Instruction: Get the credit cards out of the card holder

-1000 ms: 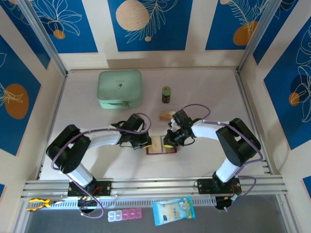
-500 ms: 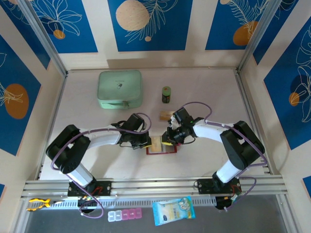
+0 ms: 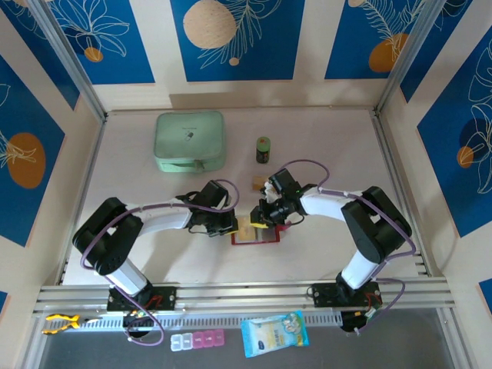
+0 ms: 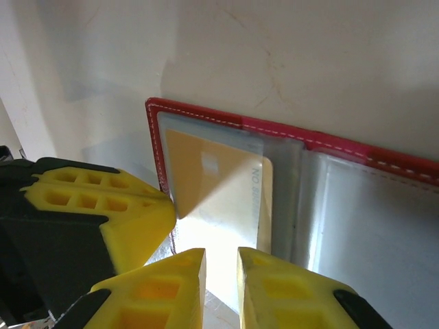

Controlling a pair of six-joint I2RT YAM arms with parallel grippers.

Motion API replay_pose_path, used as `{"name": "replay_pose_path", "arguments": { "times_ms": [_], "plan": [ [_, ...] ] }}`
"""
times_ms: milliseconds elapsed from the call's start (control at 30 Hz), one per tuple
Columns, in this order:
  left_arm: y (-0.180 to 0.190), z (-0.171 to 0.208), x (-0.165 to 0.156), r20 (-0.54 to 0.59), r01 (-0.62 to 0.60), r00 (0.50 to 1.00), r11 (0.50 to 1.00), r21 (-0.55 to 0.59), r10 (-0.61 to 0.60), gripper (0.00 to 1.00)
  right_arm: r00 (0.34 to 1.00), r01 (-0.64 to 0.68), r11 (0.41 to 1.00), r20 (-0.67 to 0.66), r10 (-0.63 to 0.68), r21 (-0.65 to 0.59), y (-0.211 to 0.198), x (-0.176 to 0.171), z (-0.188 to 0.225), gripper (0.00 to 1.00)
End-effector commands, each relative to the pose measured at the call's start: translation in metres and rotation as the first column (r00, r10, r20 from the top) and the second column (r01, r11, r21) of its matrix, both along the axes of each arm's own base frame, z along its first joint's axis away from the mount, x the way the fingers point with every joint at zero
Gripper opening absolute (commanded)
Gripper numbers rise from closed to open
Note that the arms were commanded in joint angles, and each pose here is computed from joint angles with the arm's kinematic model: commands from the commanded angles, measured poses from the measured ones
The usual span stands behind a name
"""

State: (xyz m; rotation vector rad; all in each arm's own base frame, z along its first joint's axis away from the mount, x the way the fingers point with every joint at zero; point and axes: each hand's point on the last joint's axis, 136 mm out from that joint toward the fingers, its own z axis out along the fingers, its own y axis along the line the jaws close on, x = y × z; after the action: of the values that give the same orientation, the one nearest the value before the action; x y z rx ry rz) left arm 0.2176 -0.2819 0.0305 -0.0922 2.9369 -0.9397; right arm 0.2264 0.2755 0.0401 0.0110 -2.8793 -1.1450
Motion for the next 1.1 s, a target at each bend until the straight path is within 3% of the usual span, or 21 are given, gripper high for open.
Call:
{"name": "replay_pose_path", "arguments": {
  "times_ms": [0,700,1067],
  "plan": [
    [0.007,-0.003,-0.001,-0.003,0.000,1.000,1.000,0.031,0.000,0.05,1.000,-0.017,1.000,-0.018,0.017,0.008,0.005,-0.002,-0.001,0.20],
    [0.006,-0.004,-0.001,-0.011,-0.002,1.000,1.000,0.030,0.002,0.05,0.999,-0.043,0.999,-0.020,0.042,-0.021,0.006,-0.004,-0.010,0.15],
    [0.006,-0.005,-0.001,-0.013,0.000,1.000,0.999,0.034,0.000,0.05,0.999,-0.034,0.995,0.013,0.035,-0.089,-0.005,-0.003,-0.008,0.23]
  ]
}}
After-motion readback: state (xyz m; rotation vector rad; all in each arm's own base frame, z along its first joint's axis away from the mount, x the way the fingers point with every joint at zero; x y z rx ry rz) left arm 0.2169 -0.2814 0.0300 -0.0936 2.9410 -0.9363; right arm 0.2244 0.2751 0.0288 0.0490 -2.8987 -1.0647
